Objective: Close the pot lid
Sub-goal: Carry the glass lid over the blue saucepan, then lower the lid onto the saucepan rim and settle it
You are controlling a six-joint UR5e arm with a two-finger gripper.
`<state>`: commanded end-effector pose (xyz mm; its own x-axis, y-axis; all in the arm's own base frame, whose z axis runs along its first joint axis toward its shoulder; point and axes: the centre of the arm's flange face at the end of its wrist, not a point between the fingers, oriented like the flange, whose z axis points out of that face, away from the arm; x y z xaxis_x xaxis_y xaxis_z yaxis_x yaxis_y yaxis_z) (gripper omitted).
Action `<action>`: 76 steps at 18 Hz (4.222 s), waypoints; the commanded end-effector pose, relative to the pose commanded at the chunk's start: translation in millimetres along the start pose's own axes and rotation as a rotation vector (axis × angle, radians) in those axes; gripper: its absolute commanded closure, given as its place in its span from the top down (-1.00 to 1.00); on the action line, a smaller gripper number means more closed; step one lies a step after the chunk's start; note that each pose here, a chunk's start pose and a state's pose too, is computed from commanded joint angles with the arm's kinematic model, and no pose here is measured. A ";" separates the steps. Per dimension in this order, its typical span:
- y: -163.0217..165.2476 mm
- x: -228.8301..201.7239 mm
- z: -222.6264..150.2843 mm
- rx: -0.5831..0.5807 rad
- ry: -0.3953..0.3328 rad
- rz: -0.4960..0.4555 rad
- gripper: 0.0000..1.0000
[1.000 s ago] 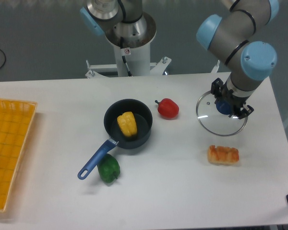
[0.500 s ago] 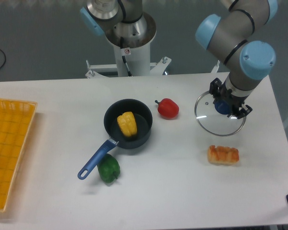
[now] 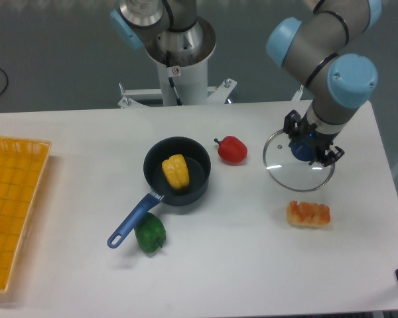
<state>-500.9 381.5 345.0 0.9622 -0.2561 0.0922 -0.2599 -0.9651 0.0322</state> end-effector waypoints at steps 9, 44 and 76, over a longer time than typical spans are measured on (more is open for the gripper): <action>-74.5 51.9 -1.5 -0.022 -0.007 -0.024 0.13; -159.5 194.7 49.1 -0.115 -0.055 -0.013 0.13; -164.7 211.4 67.0 -0.116 -0.070 0.017 0.15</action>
<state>-249.2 482.6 292.4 0.9600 -0.2791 0.0243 -0.2796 -0.9489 0.1461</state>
